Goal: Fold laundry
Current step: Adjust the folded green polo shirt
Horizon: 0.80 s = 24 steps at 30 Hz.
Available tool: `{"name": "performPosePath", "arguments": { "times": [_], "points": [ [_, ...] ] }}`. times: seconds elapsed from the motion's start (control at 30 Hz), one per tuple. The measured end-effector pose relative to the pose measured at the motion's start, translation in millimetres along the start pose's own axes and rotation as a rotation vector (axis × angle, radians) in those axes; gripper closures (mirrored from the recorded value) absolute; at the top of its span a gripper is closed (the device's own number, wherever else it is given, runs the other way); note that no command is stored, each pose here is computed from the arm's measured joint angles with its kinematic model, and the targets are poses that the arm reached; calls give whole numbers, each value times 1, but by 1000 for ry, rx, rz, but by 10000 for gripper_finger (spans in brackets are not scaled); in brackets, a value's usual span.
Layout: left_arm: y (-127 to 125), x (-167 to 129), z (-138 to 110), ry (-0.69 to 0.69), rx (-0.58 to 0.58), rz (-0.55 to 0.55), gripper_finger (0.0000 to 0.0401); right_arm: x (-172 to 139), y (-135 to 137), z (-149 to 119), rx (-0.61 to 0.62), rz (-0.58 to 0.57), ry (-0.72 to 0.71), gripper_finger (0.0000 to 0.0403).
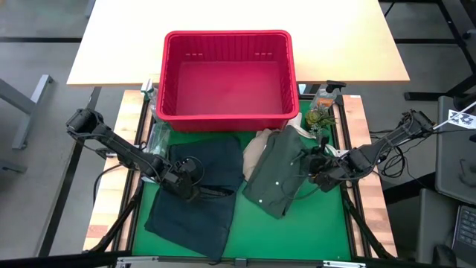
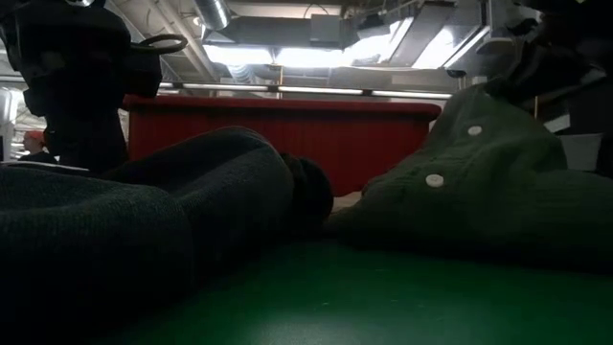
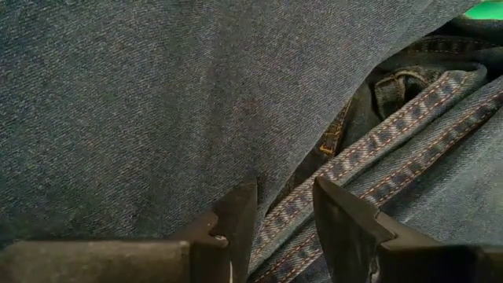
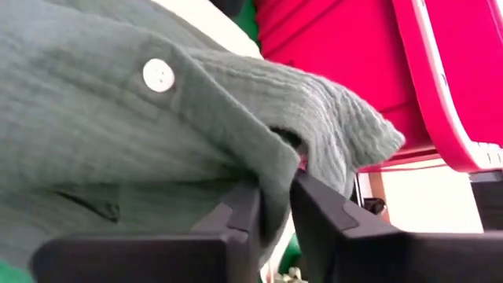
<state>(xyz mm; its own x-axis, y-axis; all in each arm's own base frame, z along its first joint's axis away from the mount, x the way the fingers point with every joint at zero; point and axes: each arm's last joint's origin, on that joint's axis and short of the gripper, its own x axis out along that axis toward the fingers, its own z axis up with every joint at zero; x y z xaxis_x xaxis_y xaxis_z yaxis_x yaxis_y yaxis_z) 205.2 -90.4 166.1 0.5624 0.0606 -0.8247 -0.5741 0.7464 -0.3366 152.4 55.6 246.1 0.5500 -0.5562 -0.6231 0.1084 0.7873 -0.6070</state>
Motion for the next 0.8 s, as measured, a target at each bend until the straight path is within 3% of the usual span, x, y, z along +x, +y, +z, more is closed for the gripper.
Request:
{"name": "performPosePath", "arguments": {
  "times": [0.37, 0.57, 0.8],
  "points": [
    [0, 0, 0, 0, 0, 0, 280, -1, -4, -12, -80, -51, 86, 245],
    [0, 0, 0, 0, 0, -1, 280, -4, -8, -13, -114, -64, 111, 237],
    [0, 0, 0, -1, -1, -3, 280, -18, -23, -19, -150, -21, 241, 237]
  ]
}}
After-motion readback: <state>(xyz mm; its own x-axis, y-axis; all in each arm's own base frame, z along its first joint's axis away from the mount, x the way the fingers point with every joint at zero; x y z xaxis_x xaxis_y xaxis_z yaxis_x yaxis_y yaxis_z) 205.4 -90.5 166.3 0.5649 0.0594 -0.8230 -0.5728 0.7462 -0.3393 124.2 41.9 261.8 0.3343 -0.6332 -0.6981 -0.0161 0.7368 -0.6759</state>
